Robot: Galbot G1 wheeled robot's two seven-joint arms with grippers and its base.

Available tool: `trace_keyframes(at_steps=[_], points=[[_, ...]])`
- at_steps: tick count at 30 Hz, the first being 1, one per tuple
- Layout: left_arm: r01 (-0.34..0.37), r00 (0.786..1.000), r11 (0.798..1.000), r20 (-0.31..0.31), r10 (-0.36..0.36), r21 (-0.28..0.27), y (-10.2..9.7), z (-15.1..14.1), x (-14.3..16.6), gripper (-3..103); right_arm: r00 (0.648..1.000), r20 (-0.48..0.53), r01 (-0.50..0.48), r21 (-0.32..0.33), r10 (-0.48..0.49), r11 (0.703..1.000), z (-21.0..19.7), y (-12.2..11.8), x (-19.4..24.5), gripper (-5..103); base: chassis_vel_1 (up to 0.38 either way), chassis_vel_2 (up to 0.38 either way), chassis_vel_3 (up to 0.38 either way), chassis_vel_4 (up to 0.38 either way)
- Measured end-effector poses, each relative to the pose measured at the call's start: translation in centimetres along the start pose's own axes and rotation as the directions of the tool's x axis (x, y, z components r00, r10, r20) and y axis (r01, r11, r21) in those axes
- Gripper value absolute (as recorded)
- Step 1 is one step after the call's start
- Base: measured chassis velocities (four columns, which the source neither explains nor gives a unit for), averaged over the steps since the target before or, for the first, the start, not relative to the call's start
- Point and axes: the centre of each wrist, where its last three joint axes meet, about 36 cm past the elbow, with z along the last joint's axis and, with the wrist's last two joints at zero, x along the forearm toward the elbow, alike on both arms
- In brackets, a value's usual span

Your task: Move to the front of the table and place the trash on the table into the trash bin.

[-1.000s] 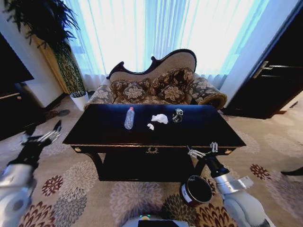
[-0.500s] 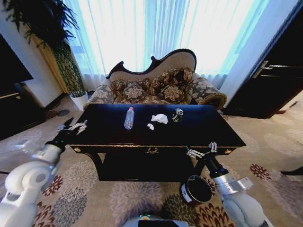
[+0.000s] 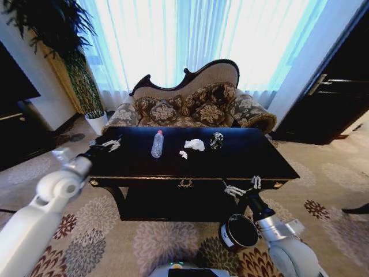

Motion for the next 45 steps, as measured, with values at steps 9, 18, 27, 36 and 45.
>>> trace_keyframes(at_steps=[9,18,27,36,45], points=[[0.091,0.993,0.995,-0.073,-0.088,0.048,-5.4,1.8,-4.0,100,0.999,-0.04,-0.004,0.01,0.004,1.0,1.0,-0.2,0.2,100,0.0,0.0,0.0,0.0],[0.068,0.988,0.997,-0.142,-0.064,0.023,-9.7,3.5,-5.9,100,0.998,-0.058,0.004,0.015,-0.003,1.0,1.7,0.0,0.2,100,0.0,0.0,0.0,0.0],[0.057,0.981,0.991,-0.176,-0.078,-0.12,-13.0,4.0,-7.1,100,0.997,-0.075,0.003,0.03,0.0,1.0,2.5,-1.0,0.0,100,0.0,0.0,0.0,0.0],[0.052,0.977,0.989,-0.197,-0.079,-0.14,-15.0,5.5,-8.2,100,0.997,-0.069,0.019,0.04,-0.016,0.999,3.3,-1.6,-0.1,100,0.0,0.0,0.0,0.0],[0.029,0.975,0.991,-0.216,-0.058,-0.132,-16.7,7.1,-8.8,100,0.997,-0.072,0.019,0.055,-0.015,0.998,4.1,-2.4,0.0,100,0.0,0.0,0.0,0.0]])
